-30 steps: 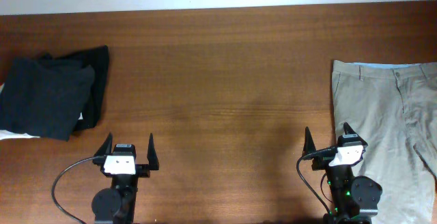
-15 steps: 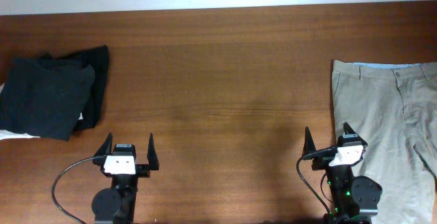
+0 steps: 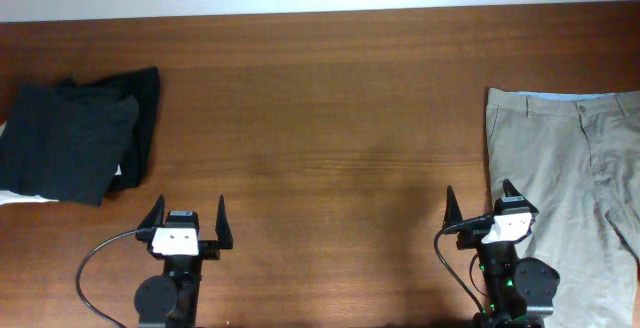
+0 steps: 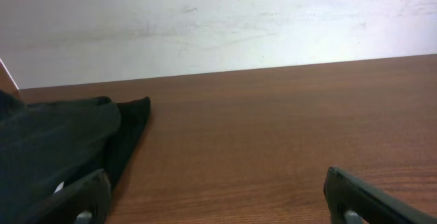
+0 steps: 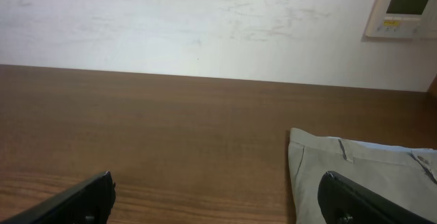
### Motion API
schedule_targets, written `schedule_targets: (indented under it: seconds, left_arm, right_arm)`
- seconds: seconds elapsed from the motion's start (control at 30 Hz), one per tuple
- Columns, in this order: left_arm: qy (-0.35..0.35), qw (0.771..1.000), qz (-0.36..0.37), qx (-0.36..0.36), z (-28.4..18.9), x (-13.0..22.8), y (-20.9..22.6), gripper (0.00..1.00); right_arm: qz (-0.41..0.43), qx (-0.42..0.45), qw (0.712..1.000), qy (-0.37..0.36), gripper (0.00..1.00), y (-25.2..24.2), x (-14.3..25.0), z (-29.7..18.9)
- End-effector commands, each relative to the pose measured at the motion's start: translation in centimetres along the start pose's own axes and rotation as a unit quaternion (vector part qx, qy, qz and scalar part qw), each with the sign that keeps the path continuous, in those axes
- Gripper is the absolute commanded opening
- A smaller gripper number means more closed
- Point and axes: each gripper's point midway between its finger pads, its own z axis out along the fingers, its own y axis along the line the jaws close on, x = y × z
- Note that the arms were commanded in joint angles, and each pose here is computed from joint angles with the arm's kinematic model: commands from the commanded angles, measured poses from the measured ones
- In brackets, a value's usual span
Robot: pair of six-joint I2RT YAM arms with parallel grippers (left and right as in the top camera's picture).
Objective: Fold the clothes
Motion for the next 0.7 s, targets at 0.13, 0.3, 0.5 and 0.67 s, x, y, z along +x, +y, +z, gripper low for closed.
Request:
schedule_targets:
  seconds: [0.13, 0.3, 0.5, 0.67]
  left_arm:
    - [0.002, 1.0, -0.003, 0.006, 0.0, 0.2, -0.2, 0.99]
    - [-0.07, 0.997, -0.003, 0.017, -0.3, -3.5, -0.5, 0.99]
    - [-0.081, 0.997, -0.003, 0.016, -1.5, -9.3, -0.1, 0.99]
    - [0.007, 1.0, -0.003, 0.022, 0.1, -12.5, 0.1, 0.99]
  right_arm:
    - [0.001, -0.008, 1.0, 0.0, 0.99, 0.3, 0.2, 0.0]
    - [-0.007, -0.101, 0.994, -0.038, 0.99, 3.5, -2.4, -0.7]
    - [0.038, -0.096, 0.992, -0.076, 0.99, 3.1, -9.4, -2.2]
    - [0.074, -0.089, 0.993, 0.022, 0.99, 2.6, -11.8, -0.7]
